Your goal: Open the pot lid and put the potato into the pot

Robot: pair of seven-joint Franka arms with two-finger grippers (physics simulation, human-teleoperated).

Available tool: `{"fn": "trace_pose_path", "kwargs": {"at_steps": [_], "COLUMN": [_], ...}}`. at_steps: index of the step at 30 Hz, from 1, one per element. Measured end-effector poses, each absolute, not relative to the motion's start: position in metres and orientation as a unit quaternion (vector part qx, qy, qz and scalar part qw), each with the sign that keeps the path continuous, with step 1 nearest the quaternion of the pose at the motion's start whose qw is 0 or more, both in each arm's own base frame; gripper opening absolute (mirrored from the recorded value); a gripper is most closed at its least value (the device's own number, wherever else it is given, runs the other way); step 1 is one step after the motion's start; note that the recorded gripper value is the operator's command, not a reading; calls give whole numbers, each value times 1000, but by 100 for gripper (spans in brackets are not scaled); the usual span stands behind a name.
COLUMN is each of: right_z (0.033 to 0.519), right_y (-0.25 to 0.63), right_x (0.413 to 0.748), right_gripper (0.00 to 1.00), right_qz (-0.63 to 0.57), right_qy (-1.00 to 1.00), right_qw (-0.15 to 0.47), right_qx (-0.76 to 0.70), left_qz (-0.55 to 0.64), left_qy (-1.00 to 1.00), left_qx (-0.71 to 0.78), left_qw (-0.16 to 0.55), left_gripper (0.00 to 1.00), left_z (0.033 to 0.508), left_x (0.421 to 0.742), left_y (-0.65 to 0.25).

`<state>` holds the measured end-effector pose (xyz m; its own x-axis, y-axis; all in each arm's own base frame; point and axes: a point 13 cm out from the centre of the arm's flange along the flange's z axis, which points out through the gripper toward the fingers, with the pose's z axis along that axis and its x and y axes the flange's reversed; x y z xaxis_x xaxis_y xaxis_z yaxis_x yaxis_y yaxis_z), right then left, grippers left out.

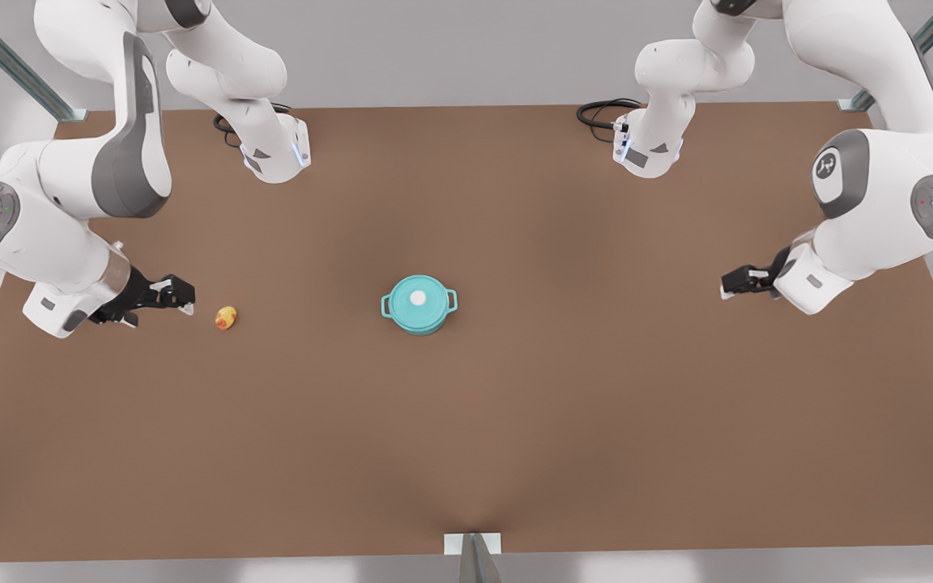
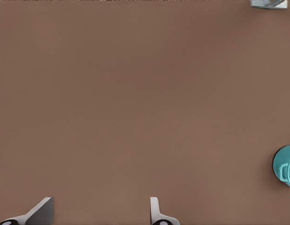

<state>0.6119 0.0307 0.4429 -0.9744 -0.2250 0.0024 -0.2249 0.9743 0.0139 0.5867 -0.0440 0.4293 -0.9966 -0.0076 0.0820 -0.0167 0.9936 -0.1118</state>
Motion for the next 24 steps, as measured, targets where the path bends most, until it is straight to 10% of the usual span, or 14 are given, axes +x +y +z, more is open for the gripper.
{"fn": "trace_pose_path", "kwargs": {"at_steps": [5, 8, 15, 24], "right_z": [426, 400, 300, 218], "right_y": [11, -4, 26, -17], "right_x": [613, 609, 562, 548], "right_gripper": [100, 100, 100, 100], "right_qz": [-11, -13, 8, 17], "right_qy": [-994, -995, -991, -998], "right_qw": [17, 35, 81, 58], "right_qx": [103, 89, 108, 1], "left_qz": [52, 44, -34, 7], "left_qy": [-998, -992, -973, -996], "left_qx": [-4, -109, -220, -83], "left_qw": [39, 50, 66, -31], "left_gripper": [100, 100, 100, 100], "left_z": [426, 403, 250, 188], "left_x": [588, 584, 467, 472], "left_y": [-57, -219, -492, -601]}}
